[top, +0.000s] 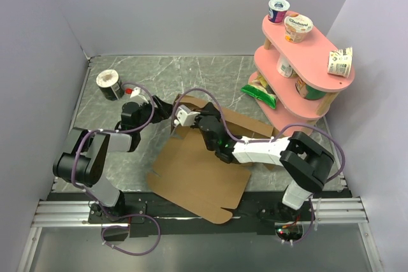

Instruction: Fold the paper box

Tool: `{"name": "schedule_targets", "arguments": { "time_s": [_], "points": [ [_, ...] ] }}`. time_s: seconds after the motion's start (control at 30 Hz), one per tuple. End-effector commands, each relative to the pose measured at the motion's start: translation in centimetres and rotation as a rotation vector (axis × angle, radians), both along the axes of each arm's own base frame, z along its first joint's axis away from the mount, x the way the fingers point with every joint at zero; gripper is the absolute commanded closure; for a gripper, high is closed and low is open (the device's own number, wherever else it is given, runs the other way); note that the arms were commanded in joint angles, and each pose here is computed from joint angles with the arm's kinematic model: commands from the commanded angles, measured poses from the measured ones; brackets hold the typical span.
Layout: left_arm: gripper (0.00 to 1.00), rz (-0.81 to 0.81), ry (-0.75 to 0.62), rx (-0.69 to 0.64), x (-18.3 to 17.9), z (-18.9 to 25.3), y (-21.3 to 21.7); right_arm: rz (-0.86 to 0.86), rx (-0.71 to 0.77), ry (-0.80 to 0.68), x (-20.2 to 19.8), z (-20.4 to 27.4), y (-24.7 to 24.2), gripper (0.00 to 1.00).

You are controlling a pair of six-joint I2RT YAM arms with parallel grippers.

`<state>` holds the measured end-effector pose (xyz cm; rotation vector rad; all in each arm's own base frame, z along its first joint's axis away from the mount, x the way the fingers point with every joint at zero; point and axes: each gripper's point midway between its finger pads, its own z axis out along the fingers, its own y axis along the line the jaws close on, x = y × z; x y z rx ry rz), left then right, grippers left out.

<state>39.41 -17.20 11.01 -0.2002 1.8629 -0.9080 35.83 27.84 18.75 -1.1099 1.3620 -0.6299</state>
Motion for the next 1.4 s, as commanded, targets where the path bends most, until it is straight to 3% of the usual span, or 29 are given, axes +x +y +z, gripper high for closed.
{"name": "schedule_targets", "arguments": {
  "time_s": [0.0,0.17,0.3,0.37,0.6,0.8,0.97,1.1,1.37],
  "points": [
    [0.19,-0.239,-0.044,0.01,-1.4,1.9,-3.6,0.143,0.213,-0.004,-1.0,2.1,2.4,1.0],
    [0.21,-0.367,-0.083,-0.096,-2.7,3.0,-5.5,0.148,0.222,-0.015,-0.8,1.9,1.8,1.0],
    [0.14,-0.246,-0.131,-0.028,-1.3,4.6,-3.8,0.139,0.232,-0.018,-0.7,1.7,1.4,1.0],
    [0.12,-0.176,-0.21,0.007,-0.3,7.5,-2.4,0.143,0.241,-0.019,-0.8,1.9,1.5,1.0],
    [0.09,-0.133,-0.407,0.058,1.2,14.8,-1.8,0.168,0.259,0.009,-1.3,2.0,1.5,1.0],
    [0.12,-0.235,-0.372,0.048,0.4,12.6,-3.2,0.172,0.268,0.021,-1.2,2.4,1.6,1.0],
    [0.02,-0.119,-0.356,0.1,-0.3,11.0,0.0,0.177,0.261,0.014,-0.8,2.9,1.6,1.0],
    [0.01,-0.088,-0.36,0.049,-1.3,11.3,2.4,0.19,0.247,0.009,-0.7,3.3,1.7,1.0],
    [0.06,-0.244,-0.335,0.058,-4.0,9.4,0.8,0.196,0.243,0.007,-0.4,3.8,1.8,1.0]
  ]
}}
